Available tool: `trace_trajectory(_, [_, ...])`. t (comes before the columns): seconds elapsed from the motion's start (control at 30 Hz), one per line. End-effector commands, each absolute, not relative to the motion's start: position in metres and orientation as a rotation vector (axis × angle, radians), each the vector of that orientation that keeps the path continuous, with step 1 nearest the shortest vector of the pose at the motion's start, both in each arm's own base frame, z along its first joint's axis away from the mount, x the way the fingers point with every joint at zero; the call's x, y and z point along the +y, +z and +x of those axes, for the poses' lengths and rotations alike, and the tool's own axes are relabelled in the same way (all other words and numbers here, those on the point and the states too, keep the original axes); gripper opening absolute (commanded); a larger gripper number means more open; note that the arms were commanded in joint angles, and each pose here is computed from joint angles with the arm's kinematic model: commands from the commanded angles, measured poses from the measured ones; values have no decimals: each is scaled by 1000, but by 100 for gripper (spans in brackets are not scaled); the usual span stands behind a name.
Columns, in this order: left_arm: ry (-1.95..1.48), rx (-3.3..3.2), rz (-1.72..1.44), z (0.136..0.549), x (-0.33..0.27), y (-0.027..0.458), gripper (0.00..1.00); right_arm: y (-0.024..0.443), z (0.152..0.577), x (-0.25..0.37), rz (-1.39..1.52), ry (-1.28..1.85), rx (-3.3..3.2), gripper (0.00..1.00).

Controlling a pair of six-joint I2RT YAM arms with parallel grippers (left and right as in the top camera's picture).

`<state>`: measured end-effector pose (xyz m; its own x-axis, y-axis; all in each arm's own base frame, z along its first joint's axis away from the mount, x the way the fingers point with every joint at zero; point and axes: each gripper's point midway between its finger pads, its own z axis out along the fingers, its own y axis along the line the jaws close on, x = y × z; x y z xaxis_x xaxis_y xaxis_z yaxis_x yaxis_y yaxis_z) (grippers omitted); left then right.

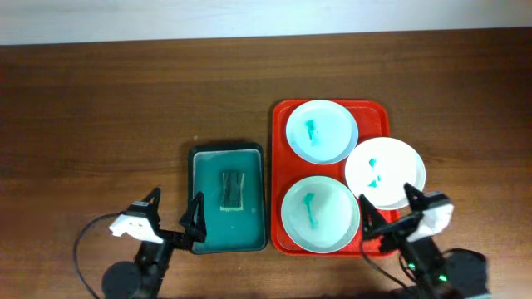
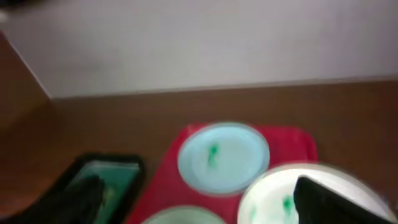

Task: Clean dirty plates on tray and stack at the side

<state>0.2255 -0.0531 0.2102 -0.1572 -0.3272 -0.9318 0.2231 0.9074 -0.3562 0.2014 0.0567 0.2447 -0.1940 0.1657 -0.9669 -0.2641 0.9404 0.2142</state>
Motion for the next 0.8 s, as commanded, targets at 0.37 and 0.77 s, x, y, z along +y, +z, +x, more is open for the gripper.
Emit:
trace_trajectory(0.37, [-442,2567,-201,275,-70,205,99,226,232,81,-81,481,2595,99])
trace_trajectory(0.77, [-129,3267,80,255,-145,-11,36,189,219,88,-39,544,2821,51])
